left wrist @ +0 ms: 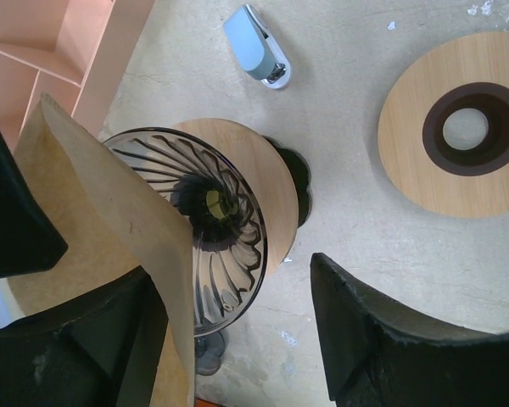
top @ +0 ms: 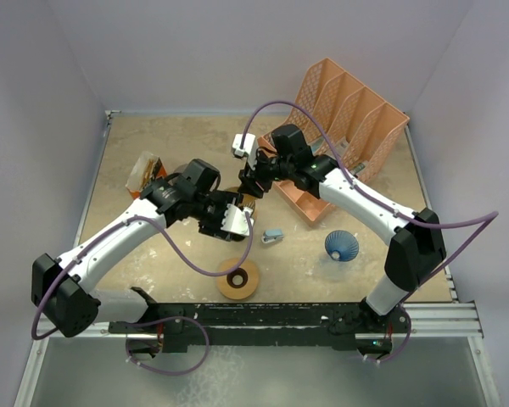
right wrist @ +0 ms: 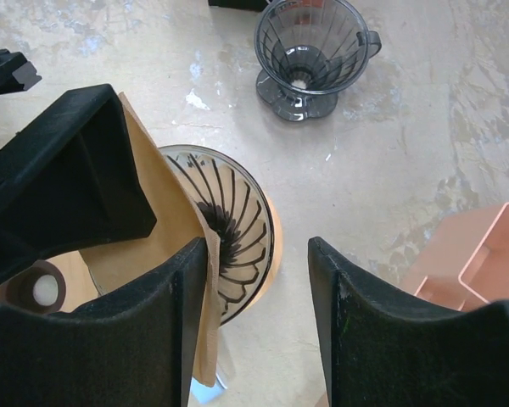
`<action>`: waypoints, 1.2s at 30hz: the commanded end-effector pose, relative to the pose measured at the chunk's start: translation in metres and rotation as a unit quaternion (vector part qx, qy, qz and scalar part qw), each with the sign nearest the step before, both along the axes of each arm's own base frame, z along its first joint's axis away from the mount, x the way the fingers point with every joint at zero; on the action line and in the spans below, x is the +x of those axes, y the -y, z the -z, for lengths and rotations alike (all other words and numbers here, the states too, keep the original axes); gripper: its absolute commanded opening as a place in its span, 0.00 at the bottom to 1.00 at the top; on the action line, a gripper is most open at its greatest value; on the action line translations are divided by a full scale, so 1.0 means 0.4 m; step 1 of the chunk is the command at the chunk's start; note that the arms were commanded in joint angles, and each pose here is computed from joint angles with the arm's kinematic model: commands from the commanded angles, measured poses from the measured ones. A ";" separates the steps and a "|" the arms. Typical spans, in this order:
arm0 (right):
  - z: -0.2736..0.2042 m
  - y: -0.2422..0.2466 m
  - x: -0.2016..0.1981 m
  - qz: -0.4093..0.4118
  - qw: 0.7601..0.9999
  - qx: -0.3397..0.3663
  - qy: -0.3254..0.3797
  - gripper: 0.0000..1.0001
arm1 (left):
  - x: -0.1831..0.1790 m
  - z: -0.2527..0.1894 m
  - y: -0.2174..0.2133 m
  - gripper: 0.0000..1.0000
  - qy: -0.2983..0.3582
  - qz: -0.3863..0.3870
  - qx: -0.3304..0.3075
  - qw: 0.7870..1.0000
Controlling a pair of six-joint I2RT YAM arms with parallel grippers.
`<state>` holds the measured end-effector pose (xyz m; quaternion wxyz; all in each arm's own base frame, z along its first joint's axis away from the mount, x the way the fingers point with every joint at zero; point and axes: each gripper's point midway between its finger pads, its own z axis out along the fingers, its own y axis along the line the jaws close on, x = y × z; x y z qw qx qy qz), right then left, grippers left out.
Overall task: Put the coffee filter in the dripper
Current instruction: Place the coffee filter in the coffee dripper.
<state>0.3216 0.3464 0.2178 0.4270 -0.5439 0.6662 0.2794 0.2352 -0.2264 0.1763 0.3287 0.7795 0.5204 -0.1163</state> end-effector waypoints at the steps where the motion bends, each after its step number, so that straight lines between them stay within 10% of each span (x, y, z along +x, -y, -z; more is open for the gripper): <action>1: -0.032 0.002 0.025 0.020 1.000 0.013 0.016 0.54 | -0.013 -0.011 0.015 0.63 -0.004 0.007 -0.020 1.000; 36: 0.077 0.031 0.048 0.040 0.999 -0.029 -0.013 0.66 | -0.029 0.055 0.018 0.60 -0.034 0.020 -0.011 0.999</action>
